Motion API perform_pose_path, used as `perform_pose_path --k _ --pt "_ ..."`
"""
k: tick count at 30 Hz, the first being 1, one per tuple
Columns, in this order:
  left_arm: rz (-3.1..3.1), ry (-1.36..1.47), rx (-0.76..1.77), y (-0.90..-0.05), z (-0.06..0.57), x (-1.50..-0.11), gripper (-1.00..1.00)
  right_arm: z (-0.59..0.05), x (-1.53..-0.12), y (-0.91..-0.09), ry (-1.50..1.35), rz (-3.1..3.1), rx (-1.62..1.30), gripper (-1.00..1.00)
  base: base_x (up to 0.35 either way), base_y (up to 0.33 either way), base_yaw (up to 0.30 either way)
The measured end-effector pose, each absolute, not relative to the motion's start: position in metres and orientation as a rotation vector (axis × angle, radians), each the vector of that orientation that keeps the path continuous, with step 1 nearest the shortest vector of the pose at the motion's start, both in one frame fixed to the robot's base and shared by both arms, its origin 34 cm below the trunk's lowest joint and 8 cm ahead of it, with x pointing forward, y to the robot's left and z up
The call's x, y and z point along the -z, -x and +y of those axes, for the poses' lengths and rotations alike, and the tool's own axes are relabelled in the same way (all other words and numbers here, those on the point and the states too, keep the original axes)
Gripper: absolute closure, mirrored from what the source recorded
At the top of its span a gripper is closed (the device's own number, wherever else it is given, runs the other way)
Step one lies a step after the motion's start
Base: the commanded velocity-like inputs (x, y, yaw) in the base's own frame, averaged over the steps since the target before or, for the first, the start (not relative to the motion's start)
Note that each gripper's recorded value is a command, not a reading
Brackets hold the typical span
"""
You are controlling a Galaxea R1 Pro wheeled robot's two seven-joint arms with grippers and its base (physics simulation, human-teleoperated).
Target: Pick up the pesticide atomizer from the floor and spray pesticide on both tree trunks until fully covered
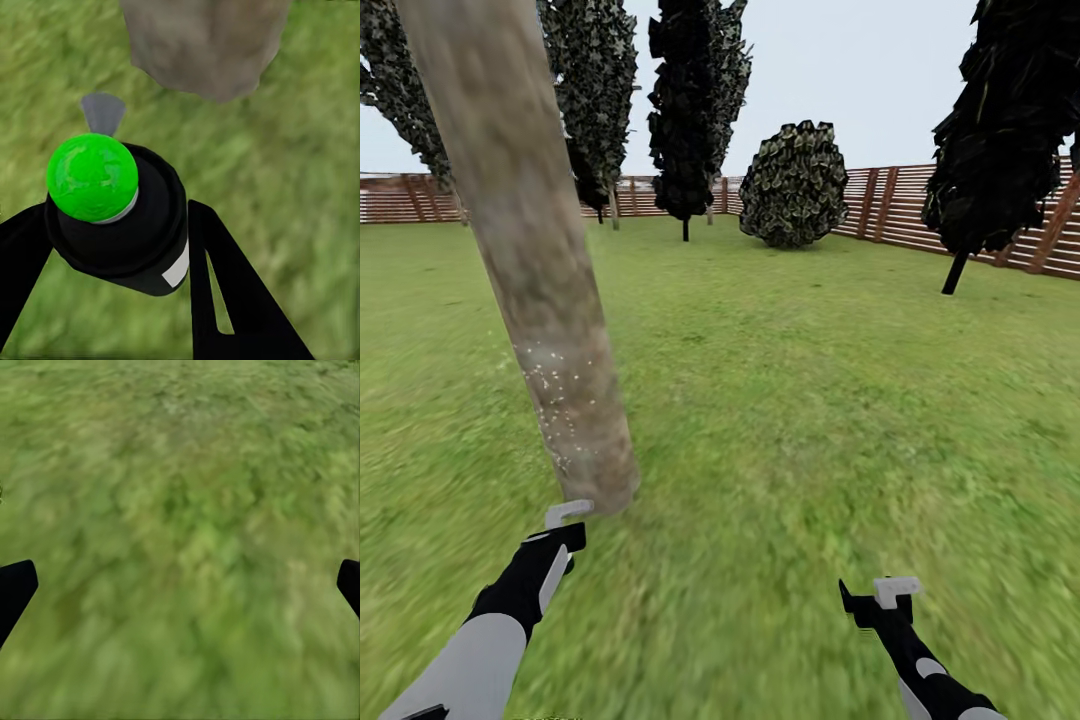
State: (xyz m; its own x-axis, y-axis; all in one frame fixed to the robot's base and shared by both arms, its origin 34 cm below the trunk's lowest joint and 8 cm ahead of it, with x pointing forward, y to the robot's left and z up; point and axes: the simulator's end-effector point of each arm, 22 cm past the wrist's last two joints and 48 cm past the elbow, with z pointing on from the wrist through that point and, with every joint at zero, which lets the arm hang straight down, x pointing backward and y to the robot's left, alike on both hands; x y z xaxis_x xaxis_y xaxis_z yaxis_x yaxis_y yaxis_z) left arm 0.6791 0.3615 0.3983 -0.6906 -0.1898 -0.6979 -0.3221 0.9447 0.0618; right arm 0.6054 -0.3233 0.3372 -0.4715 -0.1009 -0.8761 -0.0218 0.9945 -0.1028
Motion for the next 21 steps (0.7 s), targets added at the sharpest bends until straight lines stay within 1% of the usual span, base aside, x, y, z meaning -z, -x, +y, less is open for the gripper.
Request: perform_pose_path --k 8,10,15,21 --pt "2.350 0.365 -0.232 -0.6786 0.3631 -0.3982 1.00 -0.3233 -0.3372 -0.6054 0.086 2.061 0.093 -1.00 0.209 -0.215 0.277" --pt "2.350 0.366 -0.232 -0.6786 0.3632 -0.3982 1.00 -0.3233 -0.3373 -0.6055 0.086 2.061 0.093 -1.00 0.237 -0.198 0.192" --pt "2.350 0.366 -0.231 -0.6786 0.3632 -0.3982 1.00 -0.3234 -0.3376 -0.6058 0.086 2.060 0.093 -1.00 0.221 -0.204 0.019" --pt "2.350 0.368 -0.230 -0.6786 0.3633 -0.3982 1.00 -0.3223 -0.3374 -0.6057 0.086 2.060 0.091 -1.00 0.097 -0.258 0.000"
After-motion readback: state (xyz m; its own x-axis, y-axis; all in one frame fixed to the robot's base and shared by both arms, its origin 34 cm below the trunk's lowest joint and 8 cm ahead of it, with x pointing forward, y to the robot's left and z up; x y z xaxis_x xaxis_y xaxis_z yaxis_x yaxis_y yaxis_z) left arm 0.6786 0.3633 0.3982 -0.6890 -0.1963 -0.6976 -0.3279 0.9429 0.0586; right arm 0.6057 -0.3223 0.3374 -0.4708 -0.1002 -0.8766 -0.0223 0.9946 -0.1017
